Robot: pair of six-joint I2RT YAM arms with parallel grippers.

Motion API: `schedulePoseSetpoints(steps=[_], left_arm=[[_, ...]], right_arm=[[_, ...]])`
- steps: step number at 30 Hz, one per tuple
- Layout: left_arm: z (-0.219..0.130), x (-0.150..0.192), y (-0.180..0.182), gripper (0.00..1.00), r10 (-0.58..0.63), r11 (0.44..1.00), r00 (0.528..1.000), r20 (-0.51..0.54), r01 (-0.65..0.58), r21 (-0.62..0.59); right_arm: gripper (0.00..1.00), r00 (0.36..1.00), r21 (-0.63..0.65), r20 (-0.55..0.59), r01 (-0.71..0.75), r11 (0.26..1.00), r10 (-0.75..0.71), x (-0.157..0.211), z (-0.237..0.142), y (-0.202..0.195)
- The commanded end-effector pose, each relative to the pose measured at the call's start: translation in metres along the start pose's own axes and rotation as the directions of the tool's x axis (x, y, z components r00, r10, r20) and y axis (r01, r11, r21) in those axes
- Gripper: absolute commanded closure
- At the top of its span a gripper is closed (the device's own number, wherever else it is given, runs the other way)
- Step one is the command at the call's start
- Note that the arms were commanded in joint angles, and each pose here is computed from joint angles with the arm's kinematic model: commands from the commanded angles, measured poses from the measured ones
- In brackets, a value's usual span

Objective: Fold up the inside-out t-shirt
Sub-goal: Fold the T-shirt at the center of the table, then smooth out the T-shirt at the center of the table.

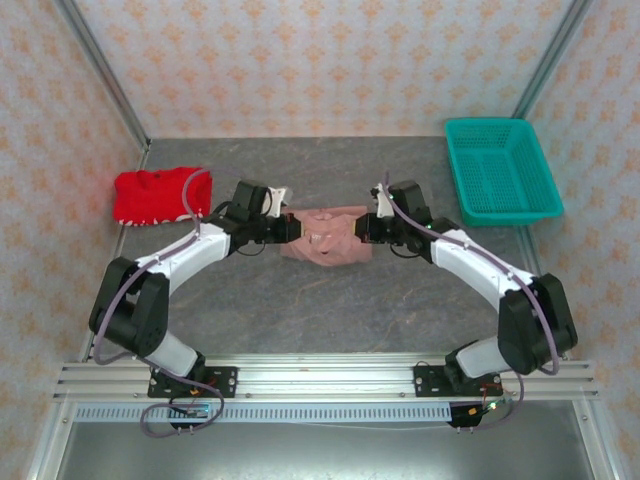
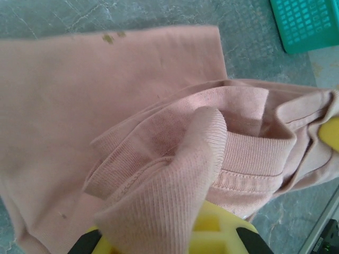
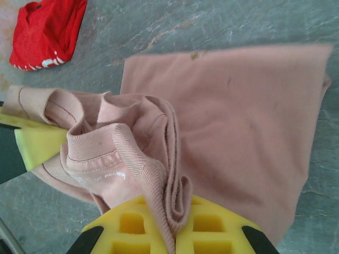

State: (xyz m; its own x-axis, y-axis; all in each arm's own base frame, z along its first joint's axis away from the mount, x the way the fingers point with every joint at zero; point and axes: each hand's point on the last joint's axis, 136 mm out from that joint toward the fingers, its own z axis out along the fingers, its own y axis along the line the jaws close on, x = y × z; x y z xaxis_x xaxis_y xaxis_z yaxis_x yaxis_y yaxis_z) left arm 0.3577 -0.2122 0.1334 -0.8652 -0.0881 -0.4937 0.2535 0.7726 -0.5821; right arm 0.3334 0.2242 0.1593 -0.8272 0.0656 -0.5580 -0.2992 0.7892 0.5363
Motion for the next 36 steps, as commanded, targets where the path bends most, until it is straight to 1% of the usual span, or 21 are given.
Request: schedulePoseSetpoints(steps=[1, 3, 9, 14, 18, 21, 24, 25, 27, 30, 31, 32, 34, 36], left_arm=[[-0.002, -0.025, 0.014, 1.00, 0.026, 0.997, 0.994, 0.106, -0.018, -0.078], [0.002, -0.033, 0.023, 1.00, 0.030, 0.993, 0.993, 0.116, -0.016, -0.118], [0.023, -0.050, 0.050, 1.00, -0.008, 0.984, 0.994, 0.111, 0.028, -0.177], [0.039, -0.052, 0.070, 0.99, -0.026, 0.972, 0.997, 0.077, 0.043, -0.233], [0.050, -0.054, 0.085, 0.94, -0.049, 0.959, 0.997, 0.063, 0.064, -0.274], [0.054, -0.055, 0.099, 0.86, -0.073, 0.940, 0.995, 0.067, 0.091, -0.329], [0.049, -0.061, 0.105, 0.68, -0.103, 0.923, 0.992, 0.076, 0.123, -0.364], [0.047, -0.061, 0.107, 0.63, -0.108, 0.915, 0.992, 0.072, 0.128, -0.383], [0.036, -0.062, 0.107, 0.55, -0.106, 0.900, 0.991, 0.075, 0.128, -0.418], [0.010, -0.061, 0.107, 0.48, -0.097, 0.870, 0.990, 0.101, 0.133, -0.475], [0.001, -0.060, 0.104, 0.46, -0.093, 0.866, 0.989, 0.117, 0.139, -0.480], [-0.006, -0.059, 0.100, 0.44, -0.091, 0.869, 0.987, 0.135, 0.145, -0.473], [-0.015, -0.053, 0.082, 0.40, -0.076, 0.897, 0.985, 0.152, 0.135, -0.422], [-0.012, -0.046, 0.060, 0.38, -0.057, 0.932, 0.989, 0.140, 0.103, -0.347]], right_arm=[[1.00, 0.998, 0.058, 0.067, 0.014, 0.998, -0.017, -0.023, 0.000, -0.006], [1.00, 0.998, 0.096, 0.050, 0.037, 0.995, -0.042, -0.032, 0.009, -0.011], [1.00, 0.998, 0.205, -0.023, 0.060, 0.977, -0.057, -0.052, 0.047, -0.036], [0.98, 0.995, 0.276, -0.102, 0.052, 0.960, -0.025, -0.052, 0.079, -0.062], [0.96, 0.989, 0.323, -0.146, 0.049, 0.945, -0.002, -0.047, 0.100, -0.081], [0.89, 0.984, 0.367, -0.179, 0.046, 0.929, 0.022, -0.046, 0.109, -0.095], [0.76, 0.982, 0.396, -0.189, 0.052, 0.917, 0.026, -0.057, 0.106, -0.097], [0.71, 0.983, 0.405, -0.184, 0.060, 0.912, 0.017, -0.063, 0.101, -0.095], [0.65, 0.984, 0.424, -0.179, 0.083, 0.902, -0.006, -0.072, 0.088, -0.093], [0.58, 0.983, 0.462, -0.181, 0.117, 0.879, -0.036, -0.077, 0.061, -0.090], [0.54, 0.984, 0.469, -0.171, 0.123, 0.874, -0.047, -0.079, 0.050, -0.087], [0.51, 0.985, 0.471, -0.163, 0.127, 0.873, -0.055, -0.078, 0.042, -0.083], [0.47, 0.988, 0.448, -0.139, 0.126, 0.885, -0.070, -0.074, 0.030, -0.071], [0.46, 0.990, 0.369, -0.126, 0.108, 0.923, -0.066, -0.065, 0.033, -0.053]])
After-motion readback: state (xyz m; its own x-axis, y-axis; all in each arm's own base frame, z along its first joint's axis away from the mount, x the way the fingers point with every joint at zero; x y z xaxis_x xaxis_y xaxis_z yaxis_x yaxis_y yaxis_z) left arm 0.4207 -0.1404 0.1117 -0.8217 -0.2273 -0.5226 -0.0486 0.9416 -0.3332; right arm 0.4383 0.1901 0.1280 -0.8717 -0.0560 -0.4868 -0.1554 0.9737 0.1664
